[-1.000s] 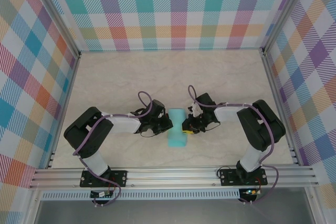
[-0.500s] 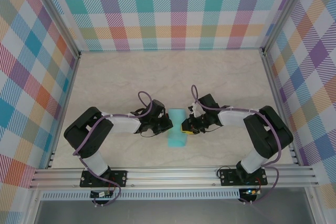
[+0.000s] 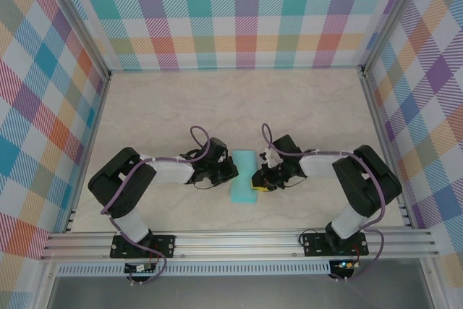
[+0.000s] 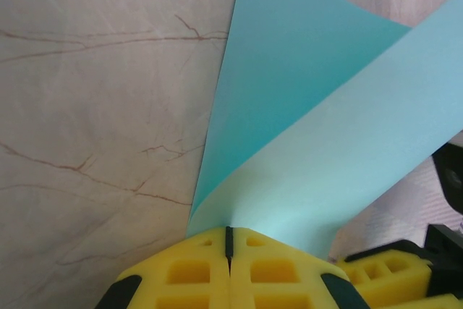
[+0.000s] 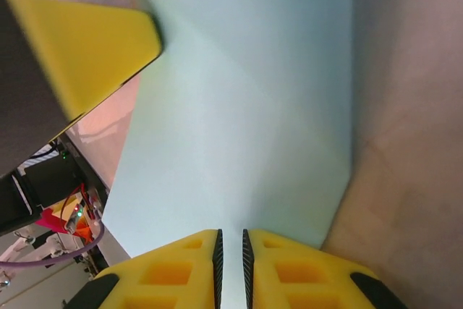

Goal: Fold a paper plane with a square sheet of paper (pick it up from the middle)
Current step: Fold the square sheet of paper in half at the center of the table.

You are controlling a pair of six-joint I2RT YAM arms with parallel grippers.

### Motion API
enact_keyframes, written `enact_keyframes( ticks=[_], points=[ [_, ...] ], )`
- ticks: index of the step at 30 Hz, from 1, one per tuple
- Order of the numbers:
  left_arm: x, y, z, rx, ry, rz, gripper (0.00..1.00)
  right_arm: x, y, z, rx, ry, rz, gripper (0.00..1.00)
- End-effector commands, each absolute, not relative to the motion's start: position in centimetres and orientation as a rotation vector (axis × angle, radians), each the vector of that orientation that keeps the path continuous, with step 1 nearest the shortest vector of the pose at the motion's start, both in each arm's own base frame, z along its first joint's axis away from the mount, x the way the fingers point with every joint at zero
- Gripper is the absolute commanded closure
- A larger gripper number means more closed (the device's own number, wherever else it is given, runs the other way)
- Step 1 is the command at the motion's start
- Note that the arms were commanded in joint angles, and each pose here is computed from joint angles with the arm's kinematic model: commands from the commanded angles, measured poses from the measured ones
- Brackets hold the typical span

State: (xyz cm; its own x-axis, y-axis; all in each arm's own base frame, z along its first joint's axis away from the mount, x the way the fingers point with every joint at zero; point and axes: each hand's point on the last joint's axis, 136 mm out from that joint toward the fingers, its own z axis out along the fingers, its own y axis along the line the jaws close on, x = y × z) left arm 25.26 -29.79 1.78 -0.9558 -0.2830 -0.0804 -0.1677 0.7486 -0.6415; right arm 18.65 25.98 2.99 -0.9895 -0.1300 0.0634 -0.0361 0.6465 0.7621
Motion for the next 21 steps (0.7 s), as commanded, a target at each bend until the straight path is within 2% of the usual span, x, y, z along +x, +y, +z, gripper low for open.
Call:
enact_keyframes(
  ticks=[1, 13, 21],
  points=[
    [23.0, -27.6, -1.8, -0.381, 2.911, -0.812, 1.00, 17.9, 26.5, 5.1, 0.227, -2.739, -1.352, 0.82],
    [22.9, -27.5, -1.8, -0.383, 2.908, -0.812, 1.00, 15.2, 25.1, -0.3, 0.201, -2.756, -1.141, 0.82],
    [22.9, -27.6, -1.8, -0.381, 2.909, -0.817, 1.00, 15.6, 26.5, 3.8, 0.304, -2.756, -1.307, 0.82]
  ],
)
